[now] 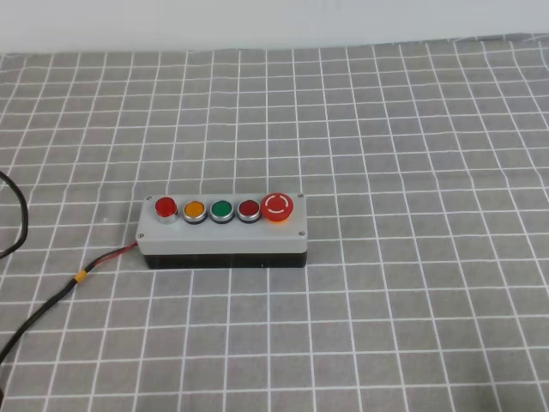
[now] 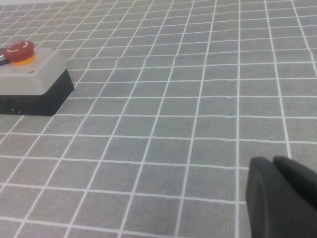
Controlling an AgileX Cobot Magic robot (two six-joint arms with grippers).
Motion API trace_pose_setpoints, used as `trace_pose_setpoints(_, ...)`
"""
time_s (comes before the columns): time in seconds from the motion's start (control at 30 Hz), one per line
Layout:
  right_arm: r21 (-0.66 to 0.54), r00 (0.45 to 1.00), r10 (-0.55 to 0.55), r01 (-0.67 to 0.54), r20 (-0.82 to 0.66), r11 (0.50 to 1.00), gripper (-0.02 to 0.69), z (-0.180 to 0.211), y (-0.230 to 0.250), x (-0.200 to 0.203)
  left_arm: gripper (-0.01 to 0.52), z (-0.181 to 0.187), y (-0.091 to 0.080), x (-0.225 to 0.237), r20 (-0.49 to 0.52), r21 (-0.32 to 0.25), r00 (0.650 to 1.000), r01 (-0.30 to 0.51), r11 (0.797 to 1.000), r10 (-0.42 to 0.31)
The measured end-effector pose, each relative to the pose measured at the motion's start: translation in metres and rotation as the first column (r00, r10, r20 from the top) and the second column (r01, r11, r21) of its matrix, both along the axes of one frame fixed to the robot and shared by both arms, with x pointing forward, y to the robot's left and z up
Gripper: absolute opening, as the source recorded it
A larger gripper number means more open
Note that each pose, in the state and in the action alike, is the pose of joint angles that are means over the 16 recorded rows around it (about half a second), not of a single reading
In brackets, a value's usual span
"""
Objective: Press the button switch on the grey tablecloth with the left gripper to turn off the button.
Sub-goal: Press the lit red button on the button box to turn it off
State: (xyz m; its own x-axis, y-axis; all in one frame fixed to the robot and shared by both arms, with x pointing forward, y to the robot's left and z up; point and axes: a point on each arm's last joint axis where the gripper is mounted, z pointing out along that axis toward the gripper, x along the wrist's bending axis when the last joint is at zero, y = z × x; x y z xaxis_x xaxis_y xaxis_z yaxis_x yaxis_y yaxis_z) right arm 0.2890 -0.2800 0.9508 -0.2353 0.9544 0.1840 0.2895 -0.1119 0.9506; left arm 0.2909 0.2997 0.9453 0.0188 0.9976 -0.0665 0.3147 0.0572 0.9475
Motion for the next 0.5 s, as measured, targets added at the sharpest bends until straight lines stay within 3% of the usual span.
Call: trace_pose_setpoints(0.5, 0.003, 1.000, 0.000, 0.000, -0.001, 1.000, -0.016, 0.0000, 0.0001, 0.0000, -0.003, -0.0001, 0.0000, 0.0000, -0.001, 0.000, 1.000, 0.000, 1.000, 0.000)
